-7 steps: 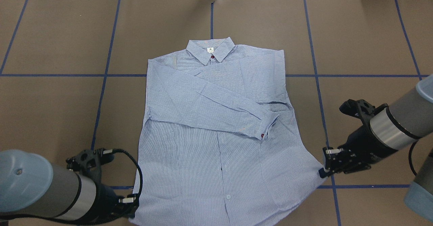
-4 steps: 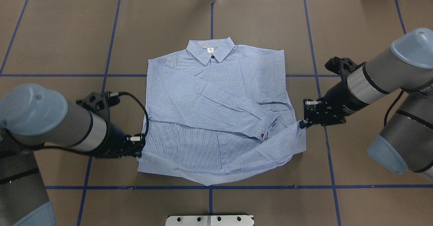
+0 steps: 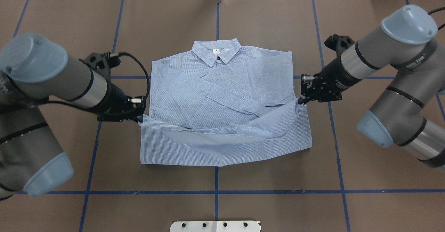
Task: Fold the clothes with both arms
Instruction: 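Lift both hem corners and fold them up toward the collar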
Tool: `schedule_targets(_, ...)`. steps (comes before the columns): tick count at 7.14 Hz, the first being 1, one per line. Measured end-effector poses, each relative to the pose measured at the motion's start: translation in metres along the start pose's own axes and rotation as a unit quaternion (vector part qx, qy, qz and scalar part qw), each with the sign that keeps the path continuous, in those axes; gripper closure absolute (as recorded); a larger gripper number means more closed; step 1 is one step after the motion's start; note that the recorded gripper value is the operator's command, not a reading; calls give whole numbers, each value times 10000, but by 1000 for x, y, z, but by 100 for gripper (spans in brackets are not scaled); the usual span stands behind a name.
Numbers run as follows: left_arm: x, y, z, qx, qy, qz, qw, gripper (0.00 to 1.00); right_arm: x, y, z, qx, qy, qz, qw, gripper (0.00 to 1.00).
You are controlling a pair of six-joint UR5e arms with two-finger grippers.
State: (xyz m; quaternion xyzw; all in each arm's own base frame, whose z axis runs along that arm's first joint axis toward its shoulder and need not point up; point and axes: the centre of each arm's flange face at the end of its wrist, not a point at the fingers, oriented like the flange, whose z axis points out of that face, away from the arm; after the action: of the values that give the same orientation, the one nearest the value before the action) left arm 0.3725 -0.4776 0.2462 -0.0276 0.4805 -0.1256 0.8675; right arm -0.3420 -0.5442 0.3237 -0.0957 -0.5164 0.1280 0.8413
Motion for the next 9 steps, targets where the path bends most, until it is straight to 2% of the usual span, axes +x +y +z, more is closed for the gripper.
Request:
schedule_targets(2,5,-42,19,154,57,-6,9999,100,-26,-50,1,219,62,197,9995,100)
schedule_targets(4,-9,-87,44,291,28,69,9995,100,-47,-83,6,447,183,328,9983,100)
schedule_targets(6,-35,-122,71,381,-21,185,9991,100,-54,-104,17,575,329,440,9968,100)
schedule_targets(9,-30,-144,88,434,52,252,9987,100,-40,-119,30,650,519,589,9948,100)
